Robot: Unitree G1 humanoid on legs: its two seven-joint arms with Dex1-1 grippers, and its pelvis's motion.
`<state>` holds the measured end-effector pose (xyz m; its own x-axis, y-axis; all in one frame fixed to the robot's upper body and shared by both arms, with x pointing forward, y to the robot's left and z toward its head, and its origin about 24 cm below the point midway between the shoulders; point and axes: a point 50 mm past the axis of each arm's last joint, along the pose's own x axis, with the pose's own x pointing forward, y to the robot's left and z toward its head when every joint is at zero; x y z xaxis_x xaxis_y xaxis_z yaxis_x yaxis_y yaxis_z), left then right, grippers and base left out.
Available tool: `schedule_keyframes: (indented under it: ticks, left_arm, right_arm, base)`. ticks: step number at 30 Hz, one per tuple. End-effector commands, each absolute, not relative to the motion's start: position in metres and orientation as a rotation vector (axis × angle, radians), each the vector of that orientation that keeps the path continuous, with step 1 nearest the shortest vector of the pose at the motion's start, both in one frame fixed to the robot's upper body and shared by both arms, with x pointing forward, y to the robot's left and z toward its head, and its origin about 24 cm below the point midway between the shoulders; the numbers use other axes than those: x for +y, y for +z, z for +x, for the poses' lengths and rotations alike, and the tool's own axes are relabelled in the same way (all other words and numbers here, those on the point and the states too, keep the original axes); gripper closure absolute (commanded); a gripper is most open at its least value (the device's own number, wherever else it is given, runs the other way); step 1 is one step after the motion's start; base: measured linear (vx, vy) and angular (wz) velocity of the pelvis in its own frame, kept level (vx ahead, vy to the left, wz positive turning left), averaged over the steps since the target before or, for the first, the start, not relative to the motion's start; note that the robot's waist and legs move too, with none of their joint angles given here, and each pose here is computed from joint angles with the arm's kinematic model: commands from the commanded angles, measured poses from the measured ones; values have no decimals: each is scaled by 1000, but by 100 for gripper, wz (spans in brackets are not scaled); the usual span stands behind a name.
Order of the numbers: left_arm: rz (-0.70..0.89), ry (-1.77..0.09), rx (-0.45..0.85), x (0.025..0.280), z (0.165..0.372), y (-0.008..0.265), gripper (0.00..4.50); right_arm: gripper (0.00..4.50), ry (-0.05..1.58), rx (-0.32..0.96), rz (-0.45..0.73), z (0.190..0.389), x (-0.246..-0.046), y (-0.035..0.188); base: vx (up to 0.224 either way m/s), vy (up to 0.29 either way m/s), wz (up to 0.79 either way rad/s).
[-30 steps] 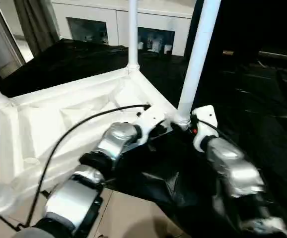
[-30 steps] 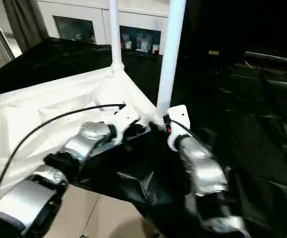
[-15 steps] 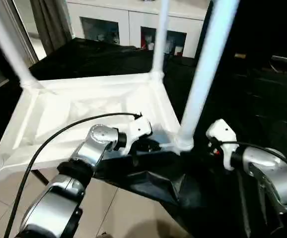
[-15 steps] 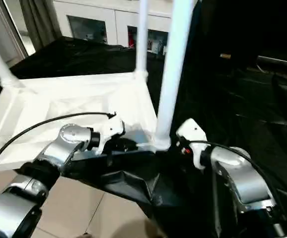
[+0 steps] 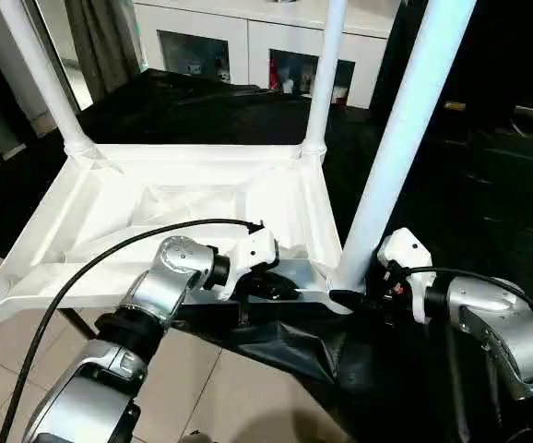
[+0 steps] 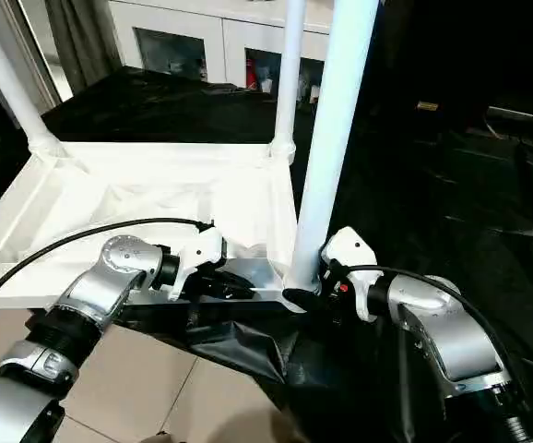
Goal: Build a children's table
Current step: Rotate leg to tighten
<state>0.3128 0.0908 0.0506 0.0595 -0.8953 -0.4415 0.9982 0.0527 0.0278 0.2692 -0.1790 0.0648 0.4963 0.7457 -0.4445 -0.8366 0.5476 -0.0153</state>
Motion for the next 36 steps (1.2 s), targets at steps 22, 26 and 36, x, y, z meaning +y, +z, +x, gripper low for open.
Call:
schedule_keyframes:
  ticks: [22, 26, 36]
  left_arm:
    - [312, -969, 302, 52, 354, 59, 450]
    - [297, -946, 282, 33, 356, 61, 450]
    - [312, -1035, 236, 28, 354, 66, 450]
  right_arm:
    - [187, 276, 462, -24, 310, -147, 23]
    - [187, 235, 446, 15, 319, -124, 23]
    - [96, 311, 334, 52, 329, -117, 44]
  base:
    - [0, 0, 0]
    - [0, 0, 0]
    - [0, 0, 0]
